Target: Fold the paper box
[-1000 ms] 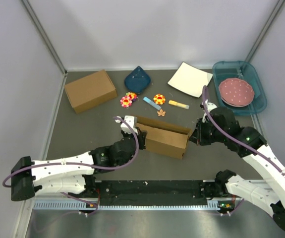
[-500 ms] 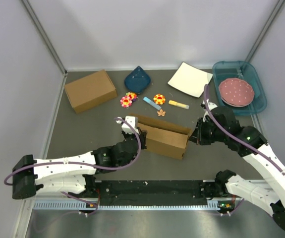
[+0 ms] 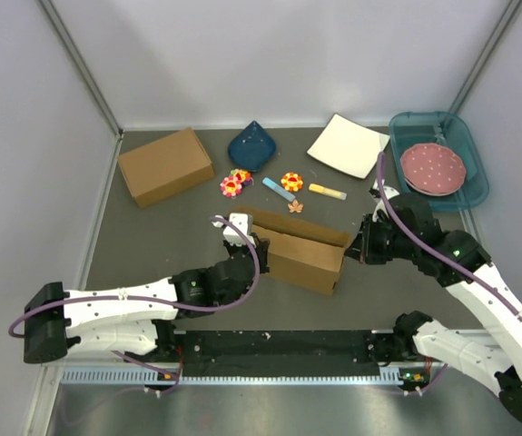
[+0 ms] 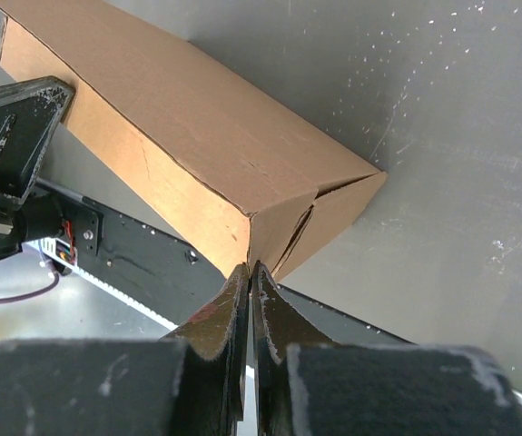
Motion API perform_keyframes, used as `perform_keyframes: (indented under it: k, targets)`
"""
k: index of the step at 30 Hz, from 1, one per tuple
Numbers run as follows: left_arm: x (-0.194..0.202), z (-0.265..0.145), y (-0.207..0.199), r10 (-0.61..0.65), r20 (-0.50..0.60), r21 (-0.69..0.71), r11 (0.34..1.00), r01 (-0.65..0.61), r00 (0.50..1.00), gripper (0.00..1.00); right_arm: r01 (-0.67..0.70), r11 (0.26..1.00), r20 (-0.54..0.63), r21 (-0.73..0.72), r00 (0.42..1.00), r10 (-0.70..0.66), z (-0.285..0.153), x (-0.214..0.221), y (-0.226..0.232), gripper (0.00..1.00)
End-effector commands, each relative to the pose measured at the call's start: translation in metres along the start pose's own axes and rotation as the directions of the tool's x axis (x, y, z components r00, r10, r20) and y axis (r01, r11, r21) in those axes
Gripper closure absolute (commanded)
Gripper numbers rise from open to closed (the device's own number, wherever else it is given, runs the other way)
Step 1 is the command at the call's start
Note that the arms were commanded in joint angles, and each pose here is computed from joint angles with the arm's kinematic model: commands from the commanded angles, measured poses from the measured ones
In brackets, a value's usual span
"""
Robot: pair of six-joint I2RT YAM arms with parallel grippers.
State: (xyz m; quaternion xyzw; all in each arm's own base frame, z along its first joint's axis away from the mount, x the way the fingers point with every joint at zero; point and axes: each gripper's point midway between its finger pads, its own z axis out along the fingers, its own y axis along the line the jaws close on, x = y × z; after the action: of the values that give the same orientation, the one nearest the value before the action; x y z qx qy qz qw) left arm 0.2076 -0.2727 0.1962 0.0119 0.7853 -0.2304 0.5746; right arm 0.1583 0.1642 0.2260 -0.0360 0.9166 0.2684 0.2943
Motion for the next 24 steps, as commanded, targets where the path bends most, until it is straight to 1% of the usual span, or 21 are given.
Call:
perform_keyframes:
  k: [1, 9, 16, 20, 24]
  targets:
    - [0.042, -0.004, 0.021, 0.126, -0.134, -0.029, 0.991, -0.131, 0.983, 0.92, 0.006, 0.994, 0.089, -0.11, 0.996, 0.004, -0.006, -0.023, 0.026, 1.0]
    - [0.041, -0.005, 0.019, 0.118, -0.131, -0.025, 0.992, -0.122, 0.984, 0.91, -0.022, 0.993, 0.023, -0.113, 0.999, 0.025, 0.017, 0.004, 0.014, 1.0]
    - [0.039, -0.005, 0.018, 0.113, -0.127, -0.021, 0.993, -0.117, 0.985, 0.91, -0.014, 0.997, 0.036, -0.075, 0.999, 0.017, 0.02, 0.01, 0.001, 1.0]
    - [0.039, -0.005, 0.019, 0.11, -0.129, -0.024, 0.993, -0.114, 0.986, 0.91, -0.01, 0.997, 0.022, -0.07, 1.0, 0.011, 0.023, 0.018, -0.004, 1.0]
    - [0.038, -0.006, 0.02, 0.106, -0.128, -0.032, 0.993, -0.111, 0.986, 0.91, 0.0, 0.998, 0.045, -0.068, 0.999, 0.003, 0.02, 0.019, -0.007, 1.0]
